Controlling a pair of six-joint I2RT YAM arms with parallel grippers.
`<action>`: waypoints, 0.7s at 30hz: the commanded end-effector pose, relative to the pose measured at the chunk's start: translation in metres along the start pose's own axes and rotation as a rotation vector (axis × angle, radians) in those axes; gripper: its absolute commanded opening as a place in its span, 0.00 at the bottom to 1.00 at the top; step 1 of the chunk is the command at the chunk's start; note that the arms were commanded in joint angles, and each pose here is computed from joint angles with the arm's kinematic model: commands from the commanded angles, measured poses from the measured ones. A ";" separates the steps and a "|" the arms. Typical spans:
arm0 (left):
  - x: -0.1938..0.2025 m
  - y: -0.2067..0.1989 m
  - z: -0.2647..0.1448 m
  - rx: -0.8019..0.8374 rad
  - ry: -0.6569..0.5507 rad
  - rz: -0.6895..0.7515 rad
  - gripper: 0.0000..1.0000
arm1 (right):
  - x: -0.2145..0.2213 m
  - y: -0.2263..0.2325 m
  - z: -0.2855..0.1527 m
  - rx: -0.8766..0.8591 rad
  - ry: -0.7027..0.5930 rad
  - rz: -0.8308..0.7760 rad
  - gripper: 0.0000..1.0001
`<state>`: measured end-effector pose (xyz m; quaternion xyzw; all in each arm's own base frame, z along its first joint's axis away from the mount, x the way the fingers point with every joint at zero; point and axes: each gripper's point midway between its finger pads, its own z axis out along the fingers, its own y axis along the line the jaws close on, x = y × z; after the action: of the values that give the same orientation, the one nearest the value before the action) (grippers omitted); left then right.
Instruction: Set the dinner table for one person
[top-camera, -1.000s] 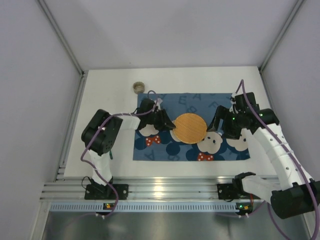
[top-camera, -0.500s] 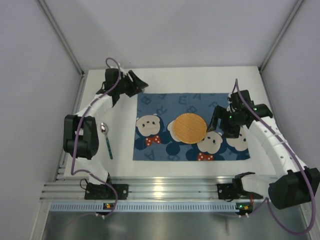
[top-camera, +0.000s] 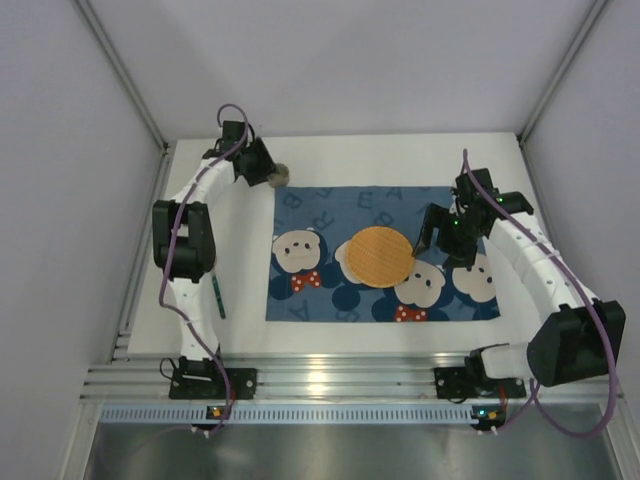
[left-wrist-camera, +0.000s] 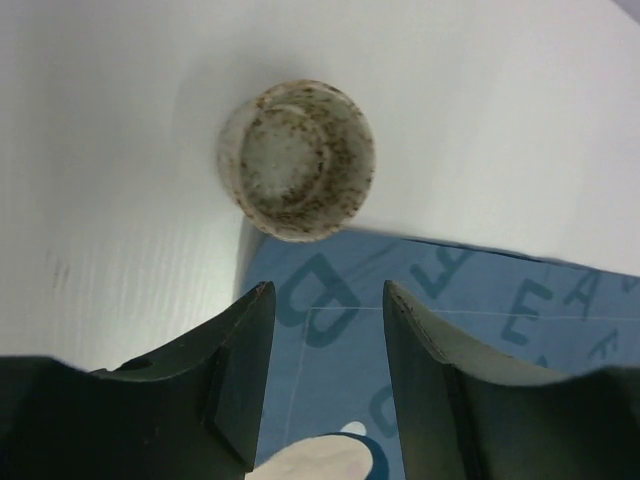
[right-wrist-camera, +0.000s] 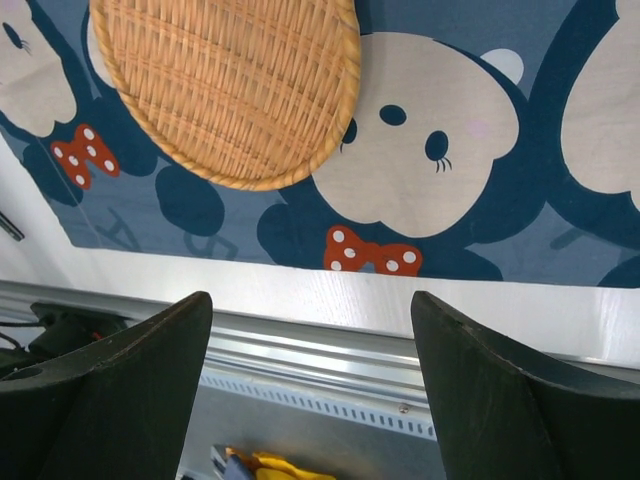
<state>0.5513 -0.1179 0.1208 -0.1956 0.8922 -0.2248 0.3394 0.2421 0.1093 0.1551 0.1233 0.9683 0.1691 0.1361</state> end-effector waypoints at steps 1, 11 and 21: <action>-0.007 0.018 0.002 -0.110 -0.002 0.056 0.52 | -0.024 0.008 -0.006 -0.024 -0.061 -0.017 0.81; -0.006 0.037 0.033 -0.181 0.023 0.073 0.52 | -0.040 0.010 0.009 -0.022 -0.026 0.000 0.81; -0.021 0.044 0.063 -0.222 0.005 0.067 0.37 | -0.043 0.007 0.012 -0.009 -0.026 0.010 0.81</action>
<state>0.5920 -0.0952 0.0562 -0.1986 0.9211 -0.1292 0.3088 0.2702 0.1085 0.1401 0.1324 0.9714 0.1627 0.1113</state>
